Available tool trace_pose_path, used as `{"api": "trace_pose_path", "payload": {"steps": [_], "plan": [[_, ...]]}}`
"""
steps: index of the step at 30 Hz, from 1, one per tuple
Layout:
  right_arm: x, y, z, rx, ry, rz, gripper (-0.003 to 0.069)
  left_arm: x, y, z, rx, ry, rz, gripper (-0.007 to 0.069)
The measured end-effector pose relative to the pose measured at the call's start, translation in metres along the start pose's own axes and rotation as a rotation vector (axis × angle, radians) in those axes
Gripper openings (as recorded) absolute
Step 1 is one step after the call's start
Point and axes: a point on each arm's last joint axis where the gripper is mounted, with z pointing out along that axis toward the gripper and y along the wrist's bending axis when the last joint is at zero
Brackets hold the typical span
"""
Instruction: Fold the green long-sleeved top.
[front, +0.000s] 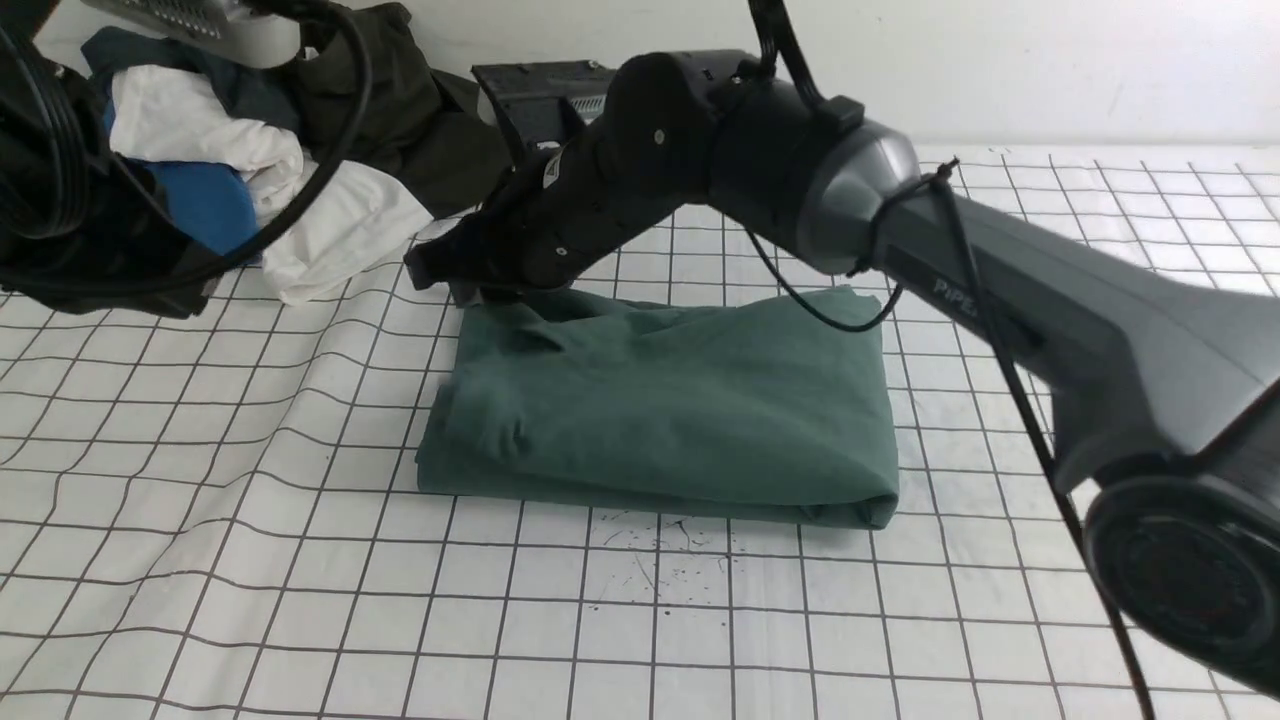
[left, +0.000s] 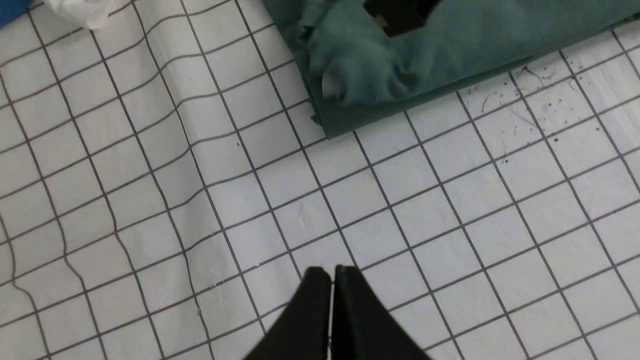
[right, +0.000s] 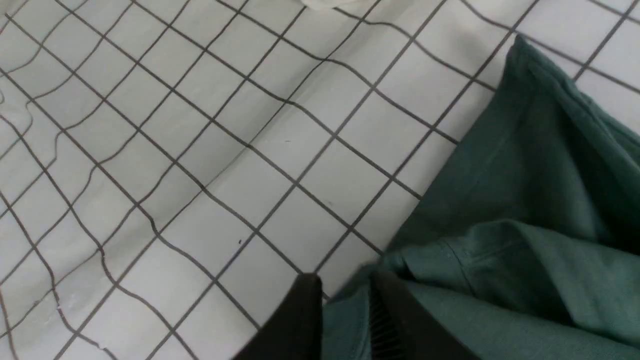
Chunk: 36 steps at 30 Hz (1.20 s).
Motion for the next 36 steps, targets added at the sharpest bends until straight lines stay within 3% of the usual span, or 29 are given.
{"api": "trace_pose_path", "payload": {"steps": [2, 3, 6, 8, 10, 13, 17, 22, 24, 31, 36], "plan": [[-0.004, 0.001, -0.004, -0.013, 0.004, -0.004, 0.0262, 0.002, 0.000, 0.003, 0.006, 0.010, -0.003, -0.0007], [-0.011, 0.002, -0.014, -0.020, 0.007, -0.017, 0.0352, 0.002, 0.000, 0.008, 0.012, 0.011, -0.007, -0.0007], [-0.025, -0.004, -0.042, 0.013, 0.024, -0.058, 0.0468, -0.005, -0.001, 0.018, 0.041, -0.032, -0.028, -0.0007], [-0.030, -0.012, -0.059, 0.062, 0.042, -0.087, 0.0504, -0.011, -0.002, 0.025, 0.070, -0.057, -0.039, -0.0007], [-0.042, -0.032, -0.086, 0.183, 0.024, -0.128, 0.0514, -0.022, -0.003, 0.043, 0.135, -0.078, -0.047, -0.0007], [-0.047, -0.055, -0.108, 0.287, 0.014, -0.126, 0.0472, -0.033, -0.010, 0.074, 0.216, -0.064, -0.006, -0.0007], [-0.036, -0.090, -0.120, 0.360, 0.078, -0.084, 0.0304, -0.043, -0.023, 0.136, 0.277, 0.018, 0.044, -0.0007], [0.001, -0.125, -0.104, 0.386, 0.250, -0.023, 0.0071, -0.044, -0.031, 0.202, 0.260, 0.095, 0.067, -0.0007], [0.028, -0.141, -0.088, 0.387, 0.359, 0.012, 0.0011, -0.039, -0.028, 0.230, 0.238, 0.132, 0.068, -0.0007], [0.096, -0.168, -0.040, 0.371, 0.533, 0.066, -0.0013, -0.018, -0.020, 0.287, 0.188, 0.280, 0.055, -0.0007], [0.109, -0.171, -0.028, 0.360, 0.539, 0.084, -0.0014, -0.016, -0.019, 0.287, 0.180, 0.324, 0.056, -0.0007]]}}
